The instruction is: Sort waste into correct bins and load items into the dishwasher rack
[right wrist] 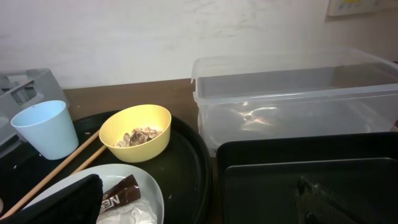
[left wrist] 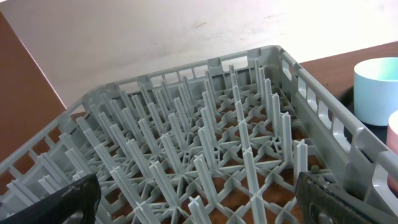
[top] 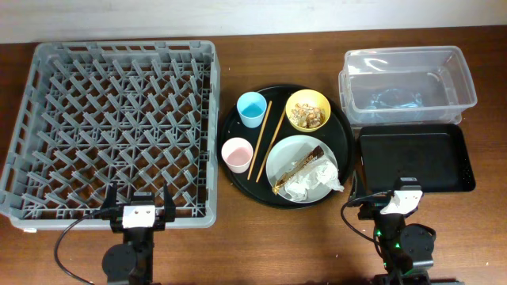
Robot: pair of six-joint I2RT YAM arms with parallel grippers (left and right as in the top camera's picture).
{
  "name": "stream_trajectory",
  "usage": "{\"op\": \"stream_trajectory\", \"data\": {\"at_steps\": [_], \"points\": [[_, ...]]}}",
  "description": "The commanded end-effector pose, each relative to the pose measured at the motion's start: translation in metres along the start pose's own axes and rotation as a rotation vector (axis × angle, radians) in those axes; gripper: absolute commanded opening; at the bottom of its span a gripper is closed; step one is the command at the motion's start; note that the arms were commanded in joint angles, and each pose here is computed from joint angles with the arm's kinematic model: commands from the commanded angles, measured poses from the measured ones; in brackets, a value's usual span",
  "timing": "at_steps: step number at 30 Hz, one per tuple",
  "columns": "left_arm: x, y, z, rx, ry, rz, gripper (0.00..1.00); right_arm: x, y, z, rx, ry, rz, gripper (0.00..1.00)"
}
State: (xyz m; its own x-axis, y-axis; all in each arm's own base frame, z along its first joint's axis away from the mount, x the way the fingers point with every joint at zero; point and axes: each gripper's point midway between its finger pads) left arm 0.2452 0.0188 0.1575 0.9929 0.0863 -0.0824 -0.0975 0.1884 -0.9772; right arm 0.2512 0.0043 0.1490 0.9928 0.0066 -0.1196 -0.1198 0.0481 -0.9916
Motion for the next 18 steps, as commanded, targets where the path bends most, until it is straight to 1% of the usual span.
{"op": "stream_trajectory", "data": {"at_steps": [1, 5, 8, 9, 13, 18], "points": [[0.0, 0.001, -0.001, 0.016, 0.005, -0.005, 1.0, 0.0, 0.002, -0.002, 0.004, 0.008, 0.001, 0.99], [0.0, 0.0, -0.001, 0.015, 0.006, -0.009, 1.0, 0.0, -0.005, -0.002, 0.004, 0.007, -0.014, 0.98], [0.0, -0.012, -0.003, 0.014, 0.019, -0.057, 1.0, -0.003, -0.02, -0.002, -0.005, 0.01, -0.045, 0.98], [-0.001, -0.021, -0.008, 0.015, 0.052, -0.099, 1.0, -0.004, -0.027, -0.001, -0.037, 0.009, -0.059, 0.99], [-0.007, -0.054, -0.004, 0.011, 0.044, -0.221, 1.0, -0.01, -0.053, 0.0, -0.151, 0.015, -0.114, 0.98], [-0.02, -0.098, 0.004, 0.013, 0.035, -0.298, 1.0, -0.019, -0.095, 0.002, -0.173, 0.019, -0.181, 0.98]]}}
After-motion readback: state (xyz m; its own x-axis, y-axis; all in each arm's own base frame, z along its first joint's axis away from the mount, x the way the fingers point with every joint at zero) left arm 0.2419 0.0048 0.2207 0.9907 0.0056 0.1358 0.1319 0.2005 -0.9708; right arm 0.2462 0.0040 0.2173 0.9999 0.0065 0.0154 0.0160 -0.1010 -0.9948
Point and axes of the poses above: each gripper's point midway between its finger pads, its own x axis out along the fingers, its own z axis along the line the jaws close on, y = z × x, and after that the axes turned 3 degrees about -x, right-handed
